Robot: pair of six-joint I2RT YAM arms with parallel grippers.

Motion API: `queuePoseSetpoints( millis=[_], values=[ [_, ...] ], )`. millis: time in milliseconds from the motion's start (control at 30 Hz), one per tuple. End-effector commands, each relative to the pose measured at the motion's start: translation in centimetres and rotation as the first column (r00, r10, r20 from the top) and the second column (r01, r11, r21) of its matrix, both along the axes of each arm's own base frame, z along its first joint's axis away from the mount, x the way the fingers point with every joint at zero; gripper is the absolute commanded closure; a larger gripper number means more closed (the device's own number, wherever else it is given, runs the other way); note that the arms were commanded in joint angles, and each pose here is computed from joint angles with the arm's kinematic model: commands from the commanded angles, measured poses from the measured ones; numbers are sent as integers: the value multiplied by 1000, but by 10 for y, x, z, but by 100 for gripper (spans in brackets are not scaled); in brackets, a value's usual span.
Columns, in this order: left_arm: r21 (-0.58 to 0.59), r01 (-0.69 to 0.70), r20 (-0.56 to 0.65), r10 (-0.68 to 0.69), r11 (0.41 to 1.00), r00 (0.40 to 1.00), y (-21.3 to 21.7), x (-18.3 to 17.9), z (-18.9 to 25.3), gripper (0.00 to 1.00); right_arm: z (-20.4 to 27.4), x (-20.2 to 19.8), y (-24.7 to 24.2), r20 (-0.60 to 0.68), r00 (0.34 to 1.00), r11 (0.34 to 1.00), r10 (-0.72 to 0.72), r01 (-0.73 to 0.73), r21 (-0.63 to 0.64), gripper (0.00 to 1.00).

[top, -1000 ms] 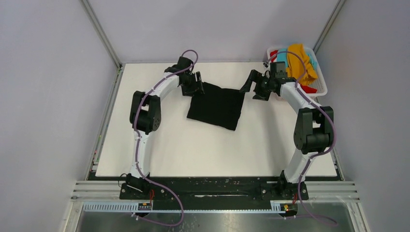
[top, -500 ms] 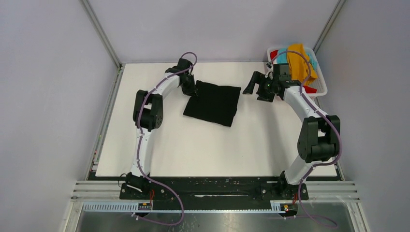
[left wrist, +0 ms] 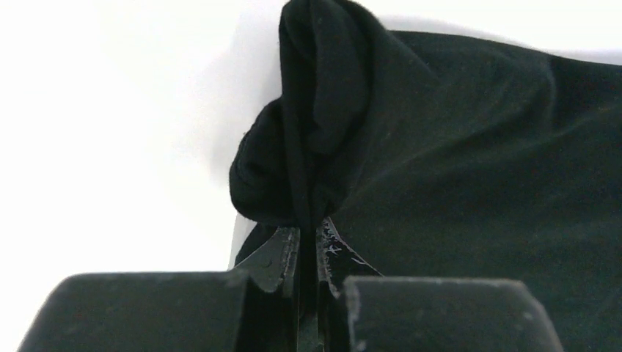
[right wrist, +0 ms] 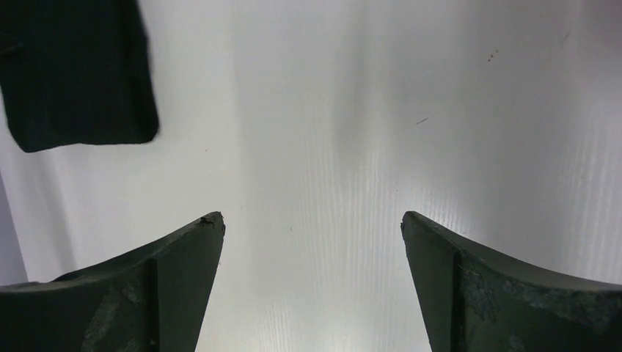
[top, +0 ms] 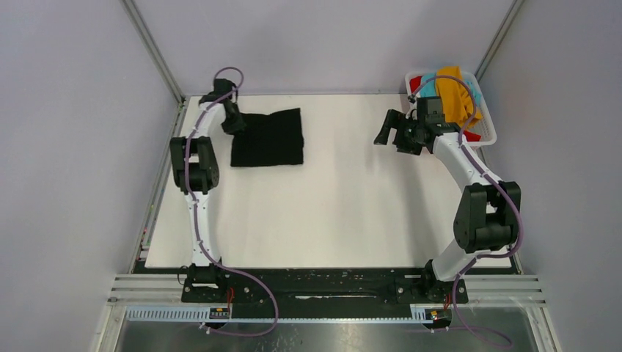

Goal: Fold and stack the t-shirts
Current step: Put the neatly folded tshirt into the corner of the board with the left arm

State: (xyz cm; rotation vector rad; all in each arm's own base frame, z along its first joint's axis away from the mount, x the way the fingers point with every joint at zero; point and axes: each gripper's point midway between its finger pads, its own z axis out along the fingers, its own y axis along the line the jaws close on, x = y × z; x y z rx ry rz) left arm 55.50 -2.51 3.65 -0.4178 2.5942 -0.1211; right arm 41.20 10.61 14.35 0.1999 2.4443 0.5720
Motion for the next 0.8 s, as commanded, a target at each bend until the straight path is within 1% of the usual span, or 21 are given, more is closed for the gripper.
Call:
queuePoseSetpoints(
  millis=[0,33,100,133,200,300,433,567,633,733,767],
  values=[
    [153,-85,122,67,984,990,90,27,50,100,17,-5,-13,53,998,998,-16,20,-67,1],
    [173,-87,137,64,981,988,102,32,53,100,18,-5,-13,56,998,997,-15,19,-70,1],
    [247,-78,155,40,966,987,119,41,54,100,19,-5,-14,61,998,997,-16,20,-74,0],
    [263,-83,163,41,961,986,123,45,58,100,20,-4,-14,64,998,997,-18,22,-75,1],
    [240,-56,200,7,969,980,118,58,64,100,22,-3,-14,69,997,997,-22,27,-75,0],
    [272,-115,280,35,955,959,126,72,80,100,26,-2,-14,78,997,997,-23,29,-71,1],
    [388,-227,363,79,893,929,153,79,96,99,28,-5,-17,86,996,996,-30,37,-82,1],
    [482,-298,367,119,824,923,177,79,97,98,28,-13,-23,79,996,993,-37,46,-111,1],
    [495,-324,372,141,806,917,184,77,96,96,28,-15,-25,80,996,991,-42,52,-124,1],
    [480,-365,403,169,798,900,188,80,98,91,26,-19,-28,77,996,989,-51,61,-134,1],
    [476,-381,416,179,792,892,189,81,100,85,25,-20,-28,74,996,989,-51,60,-135,1]
  ],
)
